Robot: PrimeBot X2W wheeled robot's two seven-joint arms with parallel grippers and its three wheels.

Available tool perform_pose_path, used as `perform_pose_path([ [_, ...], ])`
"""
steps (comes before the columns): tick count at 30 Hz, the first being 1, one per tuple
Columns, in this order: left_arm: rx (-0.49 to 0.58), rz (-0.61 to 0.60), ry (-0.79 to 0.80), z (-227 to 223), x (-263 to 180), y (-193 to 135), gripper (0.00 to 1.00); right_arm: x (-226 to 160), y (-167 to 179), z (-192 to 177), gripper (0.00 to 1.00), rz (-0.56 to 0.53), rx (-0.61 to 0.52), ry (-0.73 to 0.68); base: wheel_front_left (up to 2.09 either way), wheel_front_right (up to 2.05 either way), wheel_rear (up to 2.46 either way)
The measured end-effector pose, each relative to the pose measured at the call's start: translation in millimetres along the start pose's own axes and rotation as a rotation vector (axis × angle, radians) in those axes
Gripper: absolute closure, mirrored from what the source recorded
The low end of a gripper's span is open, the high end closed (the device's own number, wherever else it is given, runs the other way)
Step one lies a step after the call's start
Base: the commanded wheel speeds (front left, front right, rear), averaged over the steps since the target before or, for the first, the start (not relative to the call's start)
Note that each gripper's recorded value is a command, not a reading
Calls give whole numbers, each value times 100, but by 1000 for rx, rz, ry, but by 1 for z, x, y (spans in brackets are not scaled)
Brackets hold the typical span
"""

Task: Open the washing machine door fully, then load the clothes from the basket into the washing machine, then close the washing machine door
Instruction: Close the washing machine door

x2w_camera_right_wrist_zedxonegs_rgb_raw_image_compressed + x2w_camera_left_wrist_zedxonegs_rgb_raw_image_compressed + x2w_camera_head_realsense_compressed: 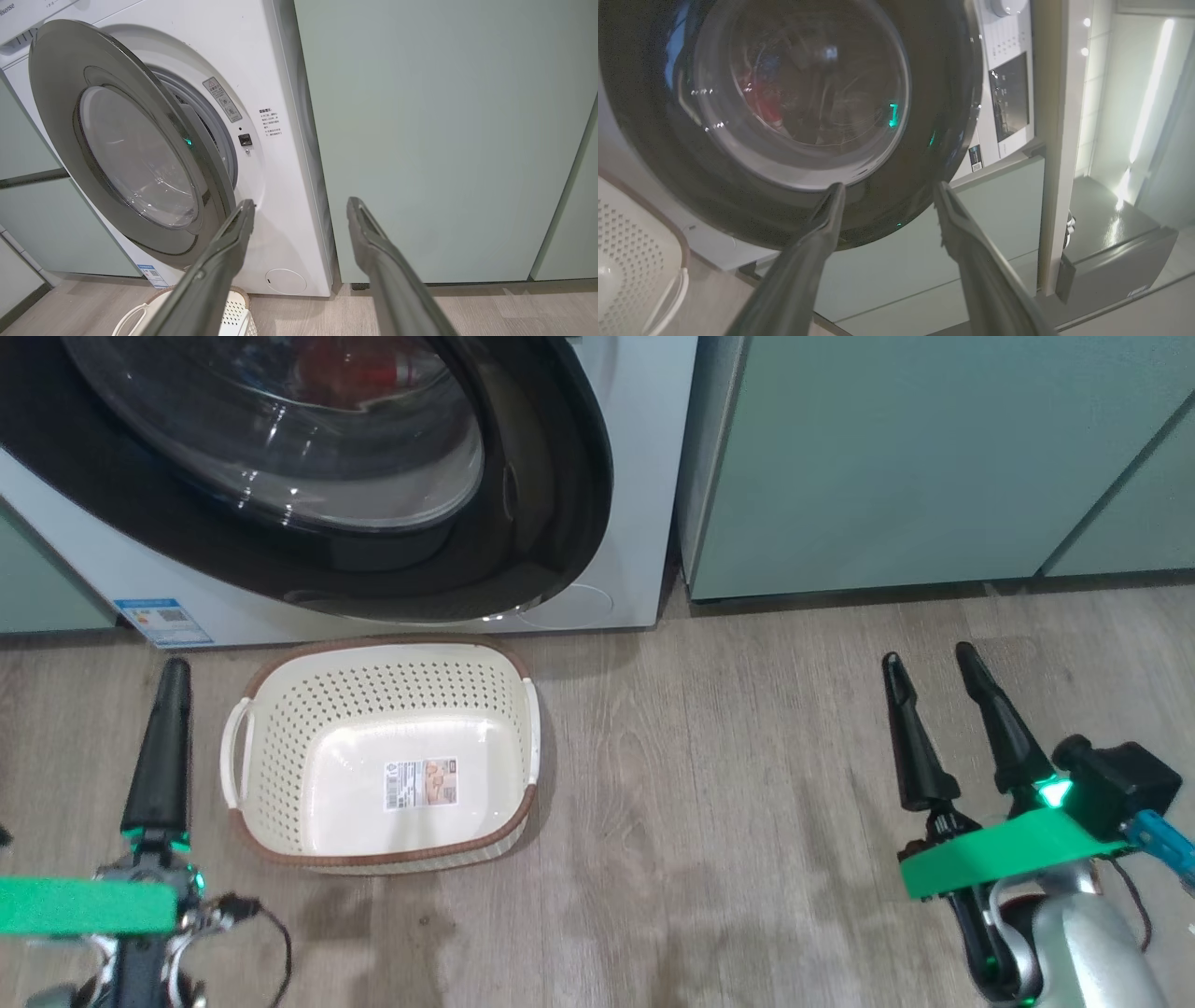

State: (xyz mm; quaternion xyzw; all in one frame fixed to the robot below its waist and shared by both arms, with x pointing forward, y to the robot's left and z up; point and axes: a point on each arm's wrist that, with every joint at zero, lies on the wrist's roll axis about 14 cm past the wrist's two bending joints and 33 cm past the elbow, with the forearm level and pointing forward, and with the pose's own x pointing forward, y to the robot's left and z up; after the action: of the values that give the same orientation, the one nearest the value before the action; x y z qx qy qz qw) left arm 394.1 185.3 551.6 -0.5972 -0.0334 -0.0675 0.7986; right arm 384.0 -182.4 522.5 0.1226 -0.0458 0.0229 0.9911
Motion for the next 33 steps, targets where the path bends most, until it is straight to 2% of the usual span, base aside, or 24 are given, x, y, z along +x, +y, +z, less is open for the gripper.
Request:
perform_pose_path([
  [2, 133, -33, -42, 4, 5, -12, 0, -1, -2, 3, 0, -4, -7, -7, 0, 0, 0],
  [7, 627, -73, -33, 0, 10, -23, 0, -3, -4, 8, 0, -11, -21, -14, 0, 0, 0],
  [12, 876, -50, -18, -14, 9, -16, 0, -7, -5, 7, 0, -13, -38, 1, 0, 0, 0],
  [17, 1033, -40, -8, -21, 2, -8, 0, -13, -5, 4, 0, -14, -46, 19, 0, 0, 0],
  [21, 1108, -19, 3, -24, -8, 1, 0, -19, -4, 1, 0, -14, -50, 38, 0, 0, 0],
  [26, 1166, 4, 8, -23, -20, 7, 0, -23, -2, 1, 0, -9, -54, 42, 0, 0, 0],
  [33, 1183, 30, 7, -20, -27, 12, 0, -26, 0, 1, 0, -1, -59, 46, 0, 0, 0],
])
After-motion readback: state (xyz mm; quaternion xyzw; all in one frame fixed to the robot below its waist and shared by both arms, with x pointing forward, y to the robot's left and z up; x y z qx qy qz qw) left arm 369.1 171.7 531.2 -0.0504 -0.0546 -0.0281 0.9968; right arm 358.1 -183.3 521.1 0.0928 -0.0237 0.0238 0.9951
